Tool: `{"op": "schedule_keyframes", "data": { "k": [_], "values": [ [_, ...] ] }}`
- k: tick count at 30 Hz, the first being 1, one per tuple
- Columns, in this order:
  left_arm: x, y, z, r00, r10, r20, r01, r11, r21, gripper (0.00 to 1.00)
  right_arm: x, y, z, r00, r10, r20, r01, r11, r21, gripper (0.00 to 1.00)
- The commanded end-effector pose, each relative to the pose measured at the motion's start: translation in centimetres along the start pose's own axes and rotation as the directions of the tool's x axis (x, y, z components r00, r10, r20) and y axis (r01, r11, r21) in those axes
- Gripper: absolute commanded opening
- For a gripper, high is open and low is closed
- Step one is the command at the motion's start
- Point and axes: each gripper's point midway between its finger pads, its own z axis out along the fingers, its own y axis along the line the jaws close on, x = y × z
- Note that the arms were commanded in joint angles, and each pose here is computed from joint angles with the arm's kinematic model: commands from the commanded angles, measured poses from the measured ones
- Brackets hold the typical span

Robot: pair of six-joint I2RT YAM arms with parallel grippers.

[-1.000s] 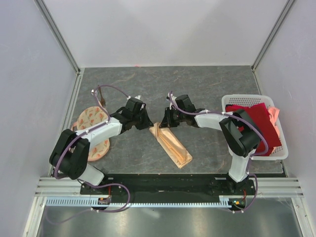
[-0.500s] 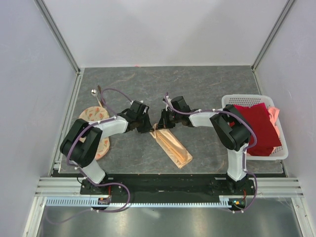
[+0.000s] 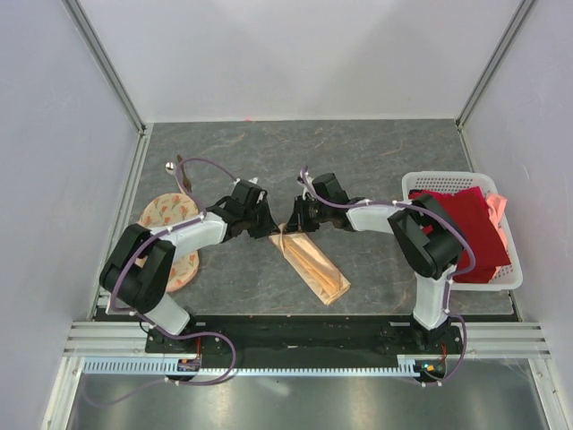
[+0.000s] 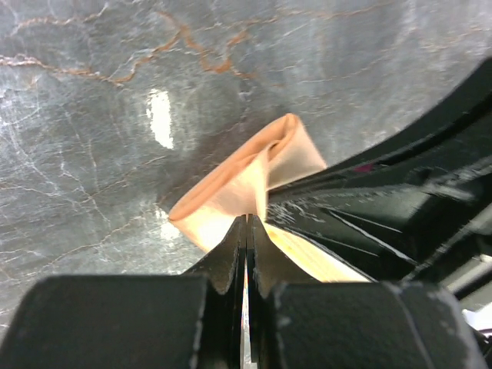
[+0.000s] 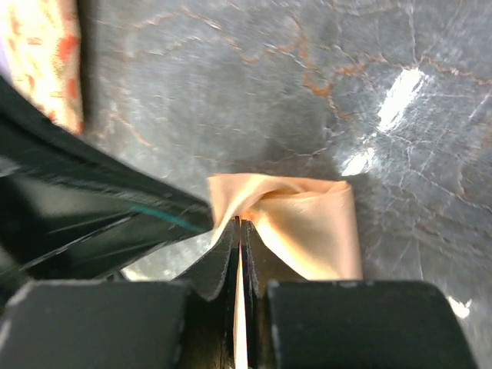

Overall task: Fold the napkin into a case and place the utensils inside
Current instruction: Stuff the top corner of the smaller-rectangle-folded napkin into the folded napkin.

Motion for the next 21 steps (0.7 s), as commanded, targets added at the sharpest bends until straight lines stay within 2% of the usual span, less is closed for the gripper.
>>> {"op": "schedule_keyframes", "data": {
  "k": [1,6,16,21],
  "values": [
    [-1.2,-1.3,-0.6,0.999,0.021,0.035,-0.022,0.999,0.04,0.02,-1.9,1.1,-2.4,0.997,-0.045,0.066,0.045,0.999,-0.003,0.09],
    [-0.9,-1.1,0.1,1.0,0.015,0.014,-0.016,0.999,0.034,0.02,-0.8,0.5,-2.1,0.998,-0.036,0.043,0.036,0.999,0.0,0.08],
    [-0.2,-1.5,1.9,1.0,0.016,-0.026,-0.014,0.999,0.044,0.02,2.6,0.1,1.6,1.0,-0.004,-0.026,0.003,0.999,-0.033,0.06],
    [0.6,-0.5,3.3,0.999,0.017,-0.051,-0.017,1.0,0.011,0.02,2.0,-0.2,0.3,1.0,-0.021,-0.007,0.021,1.0,0.002,0.06]
  ]
}}
